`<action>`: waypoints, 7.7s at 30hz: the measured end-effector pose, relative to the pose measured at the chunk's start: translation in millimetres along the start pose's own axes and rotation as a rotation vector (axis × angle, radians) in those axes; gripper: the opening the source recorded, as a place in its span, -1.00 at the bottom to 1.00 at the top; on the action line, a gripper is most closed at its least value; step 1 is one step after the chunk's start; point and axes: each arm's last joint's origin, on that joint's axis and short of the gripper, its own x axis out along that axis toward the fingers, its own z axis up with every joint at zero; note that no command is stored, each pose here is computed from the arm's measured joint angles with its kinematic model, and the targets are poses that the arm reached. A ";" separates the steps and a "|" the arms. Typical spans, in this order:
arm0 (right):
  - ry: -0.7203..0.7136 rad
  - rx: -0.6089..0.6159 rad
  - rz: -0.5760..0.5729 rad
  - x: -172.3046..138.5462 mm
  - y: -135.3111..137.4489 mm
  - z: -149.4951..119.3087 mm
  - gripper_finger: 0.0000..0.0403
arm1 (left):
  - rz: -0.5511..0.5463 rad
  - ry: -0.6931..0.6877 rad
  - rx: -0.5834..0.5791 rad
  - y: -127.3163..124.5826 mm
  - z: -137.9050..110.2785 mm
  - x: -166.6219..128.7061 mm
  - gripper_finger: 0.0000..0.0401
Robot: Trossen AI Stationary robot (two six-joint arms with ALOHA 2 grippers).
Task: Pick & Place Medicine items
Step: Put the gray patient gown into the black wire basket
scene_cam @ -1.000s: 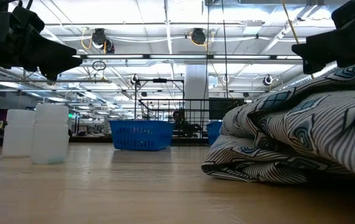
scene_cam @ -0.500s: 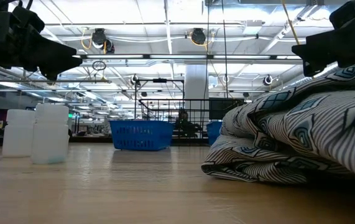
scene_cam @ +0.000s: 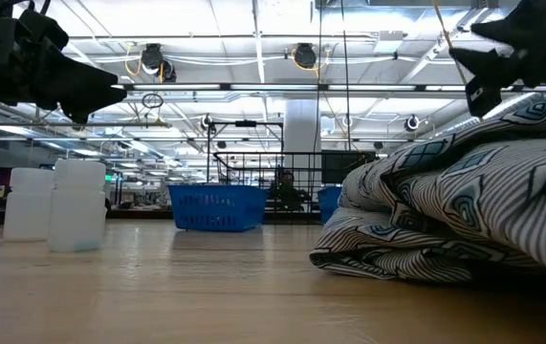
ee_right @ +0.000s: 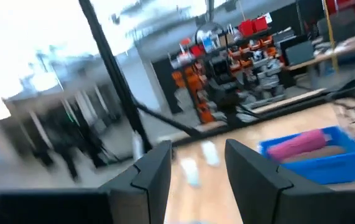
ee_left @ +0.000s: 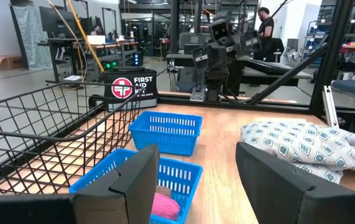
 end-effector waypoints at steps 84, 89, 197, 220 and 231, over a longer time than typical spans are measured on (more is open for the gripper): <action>0.846 0.381 0.026 85.4 -38.6 -73.6 0.42 | -0.002 -0.007 -0.001 -0.1 0.8 0.0 0.11; 0.867 0.430 -0.003 84.9 -40.4 -77.0 0.42 | -0.002 -0.008 -0.001 -0.1 0.8 0.0 0.11; 0.810 -1.459 0.407 153.7 89.0 -170.7 0.03 | -0.001 -0.008 -0.001 0.0 0.9 0.0 0.11; 0.730 -0.875 0.135 165.1 87.9 -124.6 -0.91 | -0.001 -0.008 -0.001 0.0 0.9 0.0 0.11; 0.547 -0.757 0.132 158.1 108.1 -55.1 -0.91 | -0.001 -0.007 -0.001 0.0 0.8 0.0 0.11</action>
